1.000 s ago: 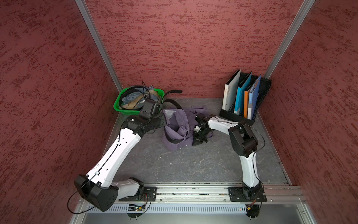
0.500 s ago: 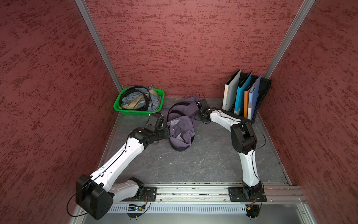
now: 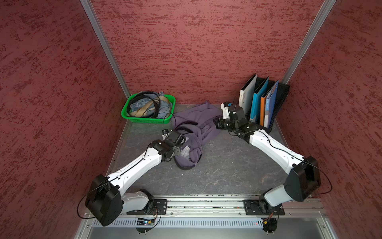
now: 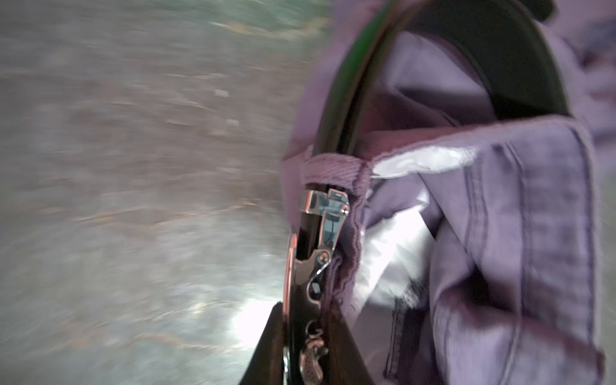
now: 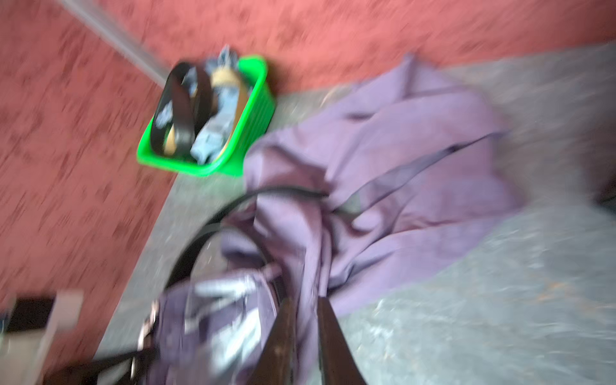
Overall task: Remove the belt from the trousers
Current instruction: Adjust the trousers at the center of the board.
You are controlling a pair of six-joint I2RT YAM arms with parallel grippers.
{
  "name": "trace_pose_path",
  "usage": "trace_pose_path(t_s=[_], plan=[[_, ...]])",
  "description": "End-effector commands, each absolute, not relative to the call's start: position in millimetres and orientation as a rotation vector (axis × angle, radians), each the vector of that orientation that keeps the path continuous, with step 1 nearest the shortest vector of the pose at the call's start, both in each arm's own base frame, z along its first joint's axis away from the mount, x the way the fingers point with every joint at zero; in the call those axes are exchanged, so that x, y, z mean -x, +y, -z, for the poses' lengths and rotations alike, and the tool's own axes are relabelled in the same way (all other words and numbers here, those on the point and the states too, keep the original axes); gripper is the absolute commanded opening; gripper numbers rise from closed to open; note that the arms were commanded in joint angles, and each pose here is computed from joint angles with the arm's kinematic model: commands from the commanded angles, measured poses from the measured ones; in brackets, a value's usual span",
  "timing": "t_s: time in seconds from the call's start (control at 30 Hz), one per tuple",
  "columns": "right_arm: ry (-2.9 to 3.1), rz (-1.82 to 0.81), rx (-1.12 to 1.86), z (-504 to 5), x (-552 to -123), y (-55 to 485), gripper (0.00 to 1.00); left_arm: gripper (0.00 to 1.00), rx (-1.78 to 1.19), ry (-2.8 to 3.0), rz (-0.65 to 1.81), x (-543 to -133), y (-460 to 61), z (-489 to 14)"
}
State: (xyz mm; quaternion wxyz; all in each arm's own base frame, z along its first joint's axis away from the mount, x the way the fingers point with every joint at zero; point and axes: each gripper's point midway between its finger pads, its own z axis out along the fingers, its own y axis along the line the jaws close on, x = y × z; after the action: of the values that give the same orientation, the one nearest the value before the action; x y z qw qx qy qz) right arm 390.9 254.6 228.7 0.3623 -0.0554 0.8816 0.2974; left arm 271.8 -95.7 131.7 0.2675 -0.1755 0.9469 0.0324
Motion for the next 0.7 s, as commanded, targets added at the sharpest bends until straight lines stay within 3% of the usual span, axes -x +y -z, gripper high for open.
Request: trace_pose_path(t_s=[0.0,0.3,0.47,0.67], plan=[[2.468,-0.903,0.288,-178,-356,279,0.15,0.0,0.604,2.516,-0.406,-259,-51,-127],[2.477,-1.238,0.404,-137,-369,345,0.11,0.0,0.612,2.819,-0.167,-277,-98,-31],[2.281,-1.531,0.489,-152,-380,382,0.1,0.0,0.629,2.928,-0.081,-284,-113,0],[2.402,-1.42,0.458,-115,-411,396,0.09,0.0,0.564,2.915,-0.04,-299,-126,-9]])
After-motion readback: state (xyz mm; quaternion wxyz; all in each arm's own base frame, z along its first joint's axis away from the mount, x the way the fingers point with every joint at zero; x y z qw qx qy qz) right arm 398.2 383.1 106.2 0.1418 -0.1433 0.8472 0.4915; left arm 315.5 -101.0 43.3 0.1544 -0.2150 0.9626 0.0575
